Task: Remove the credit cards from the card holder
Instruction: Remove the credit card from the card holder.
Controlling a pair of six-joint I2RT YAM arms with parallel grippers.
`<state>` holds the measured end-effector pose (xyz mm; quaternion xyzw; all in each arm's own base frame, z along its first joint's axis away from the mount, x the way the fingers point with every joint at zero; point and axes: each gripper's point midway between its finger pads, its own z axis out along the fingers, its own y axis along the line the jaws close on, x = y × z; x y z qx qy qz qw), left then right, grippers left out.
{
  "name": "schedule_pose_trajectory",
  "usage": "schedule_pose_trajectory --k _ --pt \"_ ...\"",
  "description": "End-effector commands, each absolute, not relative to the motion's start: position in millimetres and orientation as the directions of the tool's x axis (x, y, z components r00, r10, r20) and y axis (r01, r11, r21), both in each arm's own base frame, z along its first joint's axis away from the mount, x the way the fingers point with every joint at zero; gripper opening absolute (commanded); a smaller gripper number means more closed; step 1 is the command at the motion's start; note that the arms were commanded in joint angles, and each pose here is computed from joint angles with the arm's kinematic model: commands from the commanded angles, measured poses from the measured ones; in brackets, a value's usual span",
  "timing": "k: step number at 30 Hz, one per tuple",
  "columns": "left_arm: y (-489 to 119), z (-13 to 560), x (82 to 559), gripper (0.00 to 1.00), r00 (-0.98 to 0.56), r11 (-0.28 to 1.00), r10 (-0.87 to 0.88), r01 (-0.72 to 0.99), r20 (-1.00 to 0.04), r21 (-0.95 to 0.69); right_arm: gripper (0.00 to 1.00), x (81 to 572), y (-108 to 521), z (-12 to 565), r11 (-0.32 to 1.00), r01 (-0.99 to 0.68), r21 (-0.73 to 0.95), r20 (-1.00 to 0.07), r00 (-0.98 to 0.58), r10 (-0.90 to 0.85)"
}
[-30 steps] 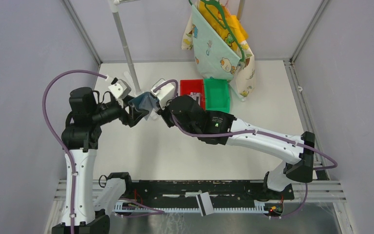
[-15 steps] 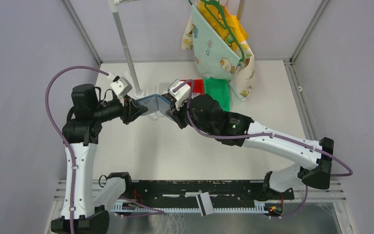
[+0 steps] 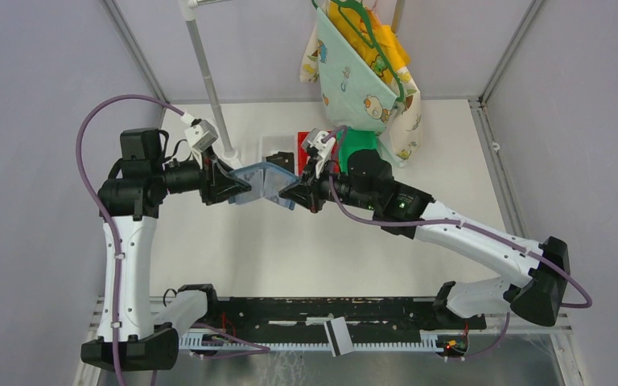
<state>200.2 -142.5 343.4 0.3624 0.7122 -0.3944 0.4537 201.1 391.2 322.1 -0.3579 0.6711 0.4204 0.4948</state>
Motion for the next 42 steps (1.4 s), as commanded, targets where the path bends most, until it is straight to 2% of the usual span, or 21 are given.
schedule_pose_trajectory --k 1,10,15,20,23,29,38,42 --pt "-144 357 194 0.36 -0.242 0.413 0.160 0.897 -0.957 -0.158 0.00 183 389 381 0.220 -0.944 0.245 -0.967 -0.222 0.124" --pt "-153 375 182 0.38 -0.262 0.347 0.102 0.913 -0.960 -0.213 0.00 174 387 382 0.107 -0.949 0.296 -0.947 -0.277 0.164" --pt "-149 380 195 0.35 -0.255 0.421 0.087 0.886 -0.963 -0.196 0.00 169 387 384 0.068 -0.953 0.296 -0.944 -0.282 0.170" --pt "-146 387 203 0.34 -0.242 0.467 0.056 0.864 -0.969 -0.189 0.00 175 383 381 0.085 -0.944 0.318 -0.938 -0.301 0.172" --pt "-148 385 202 0.38 -0.257 0.458 0.048 0.864 -0.965 -0.207 0.00 176 383 382 0.074 -0.940 0.332 -0.931 -0.315 0.183" --pt "-156 379 189 0.56 -0.331 0.367 0.018 0.880 -0.944 -0.301 0.00 168 389 386 -0.003 -0.934 0.357 -0.917 -0.351 0.189" --pt "-156 373 192 0.58 -0.358 0.367 0.016 0.871 -0.933 -0.328 0.00 173 393 385 0.006 -0.926 0.378 -0.911 -0.371 0.181" --pt "-161 365 183 0.65 -0.371 0.340 0.025 0.877 -0.928 -0.341 0.00 178 397 381 0.029 -0.918 0.396 -0.906 -0.385 0.175"
